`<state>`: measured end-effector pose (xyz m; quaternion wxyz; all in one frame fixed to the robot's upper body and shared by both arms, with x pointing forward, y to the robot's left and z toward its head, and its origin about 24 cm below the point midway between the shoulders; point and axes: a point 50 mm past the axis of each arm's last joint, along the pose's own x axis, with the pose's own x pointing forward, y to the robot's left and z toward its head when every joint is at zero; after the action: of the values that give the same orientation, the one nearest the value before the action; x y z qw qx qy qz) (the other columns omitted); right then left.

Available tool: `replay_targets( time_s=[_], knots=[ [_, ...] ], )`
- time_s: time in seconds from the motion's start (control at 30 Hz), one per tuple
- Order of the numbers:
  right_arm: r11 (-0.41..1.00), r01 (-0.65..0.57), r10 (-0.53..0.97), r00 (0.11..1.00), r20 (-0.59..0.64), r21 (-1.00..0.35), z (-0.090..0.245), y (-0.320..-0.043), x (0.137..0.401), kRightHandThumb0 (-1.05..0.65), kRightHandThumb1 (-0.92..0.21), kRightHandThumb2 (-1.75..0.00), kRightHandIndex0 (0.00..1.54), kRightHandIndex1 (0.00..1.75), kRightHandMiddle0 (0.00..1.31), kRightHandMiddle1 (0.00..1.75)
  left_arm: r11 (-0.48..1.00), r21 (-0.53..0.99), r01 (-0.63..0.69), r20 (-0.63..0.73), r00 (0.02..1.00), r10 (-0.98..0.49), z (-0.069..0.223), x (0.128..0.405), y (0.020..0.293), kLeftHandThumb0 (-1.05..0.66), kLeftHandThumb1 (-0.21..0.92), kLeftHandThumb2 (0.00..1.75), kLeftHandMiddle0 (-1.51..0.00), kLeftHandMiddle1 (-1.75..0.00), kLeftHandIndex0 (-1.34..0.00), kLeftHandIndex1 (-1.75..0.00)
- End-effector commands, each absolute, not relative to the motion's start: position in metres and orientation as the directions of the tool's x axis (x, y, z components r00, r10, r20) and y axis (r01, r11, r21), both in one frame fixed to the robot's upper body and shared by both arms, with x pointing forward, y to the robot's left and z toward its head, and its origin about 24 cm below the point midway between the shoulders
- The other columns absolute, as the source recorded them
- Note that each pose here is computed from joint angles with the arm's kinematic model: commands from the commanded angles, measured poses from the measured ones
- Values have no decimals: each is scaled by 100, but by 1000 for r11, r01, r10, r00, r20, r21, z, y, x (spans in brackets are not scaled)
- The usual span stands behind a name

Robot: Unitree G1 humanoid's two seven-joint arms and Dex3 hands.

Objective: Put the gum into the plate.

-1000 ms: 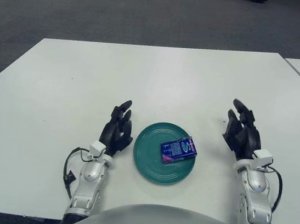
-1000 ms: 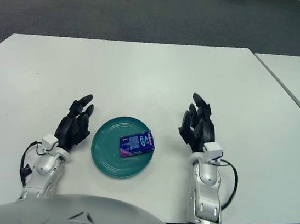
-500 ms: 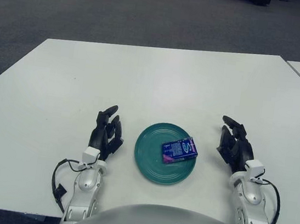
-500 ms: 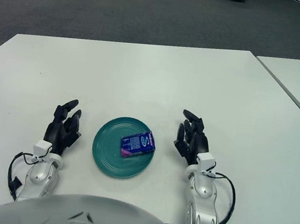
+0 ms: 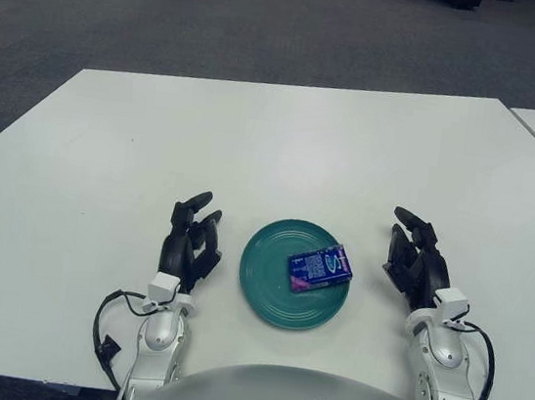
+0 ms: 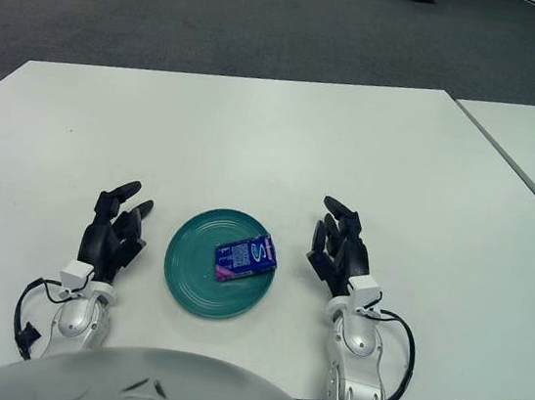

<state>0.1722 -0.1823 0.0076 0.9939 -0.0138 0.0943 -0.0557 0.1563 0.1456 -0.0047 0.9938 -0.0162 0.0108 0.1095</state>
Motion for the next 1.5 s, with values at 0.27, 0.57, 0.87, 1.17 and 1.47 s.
replay_targets(
  time_s=[0.27, 0.57, 0.87, 1.17, 1.47],
  knots=[
    [994, 105, -101, 944, -313, -4, -19, -172, 158, -70, -92, -78, 36, 0, 0, 65, 987, -40, -158, -102, 983, 154, -19, 151, 145, -74, 92, 75, -40, -73, -21, -108],
    [993, 115, -105, 946, -307, 15, -21, -170, 161, -67, -92, -76, 35, 0, 0, 63, 988, -47, -145, -101, 985, 140, -18, 151, 150, -72, 92, 73, -42, -65, -24, -104],
    [992, 121, -108, 945, -309, 22, -23, -167, 162, -68, -92, -77, 36, 1, 0, 63, 987, -33, -159, -84, 984, 156, -18, 151, 156, -71, 92, 73, -43, -62, -23, -102],
    [989, 140, -118, 942, -314, 50, -26, -167, 165, -68, -92, -77, 39, 2, 0, 67, 987, -31, -157, -74, 985, 154, -19, 154, 157, -71, 92, 74, -45, -61, -24, -104],
    [989, 143, -123, 943, -309, 43, -26, -167, 167, -68, -92, -76, 39, 1, 0, 71, 987, -30, -156, -69, 986, 154, -18, 158, 157, -71, 92, 76, -45, -61, -21, -103]
  ],
)
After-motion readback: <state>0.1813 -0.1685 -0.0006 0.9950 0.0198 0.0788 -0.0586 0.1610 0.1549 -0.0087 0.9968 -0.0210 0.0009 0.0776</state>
